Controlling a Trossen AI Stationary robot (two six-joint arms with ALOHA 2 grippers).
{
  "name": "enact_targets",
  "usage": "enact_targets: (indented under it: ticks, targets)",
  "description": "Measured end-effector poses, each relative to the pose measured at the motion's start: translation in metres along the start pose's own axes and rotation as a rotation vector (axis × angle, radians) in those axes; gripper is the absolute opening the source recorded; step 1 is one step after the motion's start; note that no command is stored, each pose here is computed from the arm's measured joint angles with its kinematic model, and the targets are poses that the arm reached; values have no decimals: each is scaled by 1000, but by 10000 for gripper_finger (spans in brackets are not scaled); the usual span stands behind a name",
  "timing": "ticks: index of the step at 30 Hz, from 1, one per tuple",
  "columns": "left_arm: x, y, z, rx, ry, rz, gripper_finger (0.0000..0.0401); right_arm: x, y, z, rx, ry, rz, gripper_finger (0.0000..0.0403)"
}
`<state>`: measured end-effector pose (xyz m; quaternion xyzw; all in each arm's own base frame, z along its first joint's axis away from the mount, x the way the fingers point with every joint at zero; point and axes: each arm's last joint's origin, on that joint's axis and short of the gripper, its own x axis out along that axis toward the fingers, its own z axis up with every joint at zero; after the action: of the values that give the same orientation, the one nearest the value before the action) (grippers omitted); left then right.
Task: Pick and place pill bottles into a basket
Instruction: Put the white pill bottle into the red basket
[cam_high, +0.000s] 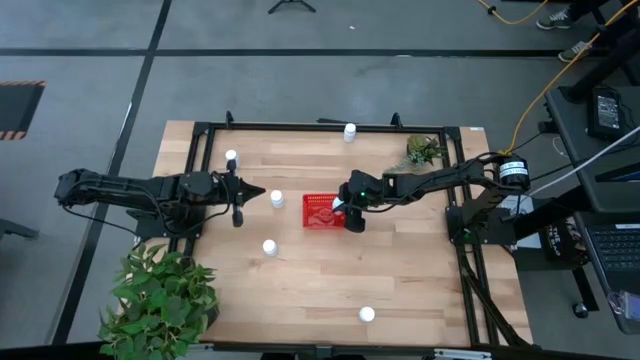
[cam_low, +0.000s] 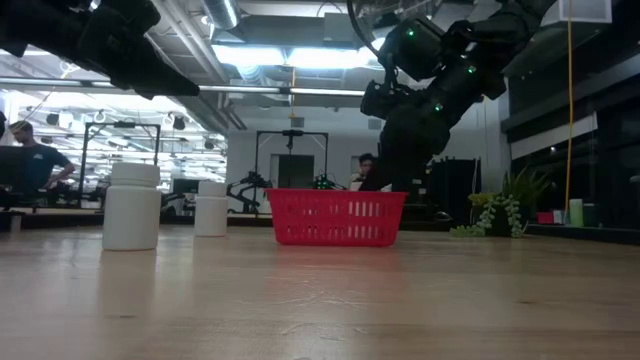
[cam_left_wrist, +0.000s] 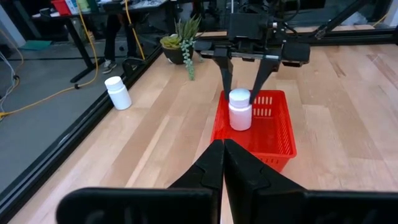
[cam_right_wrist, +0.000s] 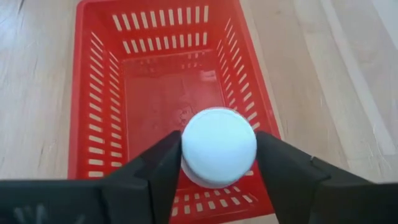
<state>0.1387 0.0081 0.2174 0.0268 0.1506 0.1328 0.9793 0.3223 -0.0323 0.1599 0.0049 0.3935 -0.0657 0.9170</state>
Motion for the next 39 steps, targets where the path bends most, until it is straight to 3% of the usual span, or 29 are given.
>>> enact_targets:
  ticks: [8,13,19,22,29,36,39]
  targets:
    - [0,0,0,0,0,0,4,-2,0,2,-4,-4,0,229]
    - [0,0,0,0,1,-1,6,-13,-1,20,-47,-44,-2,231]
    - [0,0,0,0,0,0,5,-44,-5,44,-110,-137,-16,231]
    - [0,0,0,0,0,2,9,-64,-8,53,-139,-204,-75,225]
    - [0,0,-1,20,6,7,21,-91,-12,53,-171,-262,-150,150]
    - [0,1,-1,66,12,51,64,-78,-18,27,-155,-272,-170,29]
    - [0,1,-1,92,17,51,94,-74,-21,19,-146,-318,-182,7]
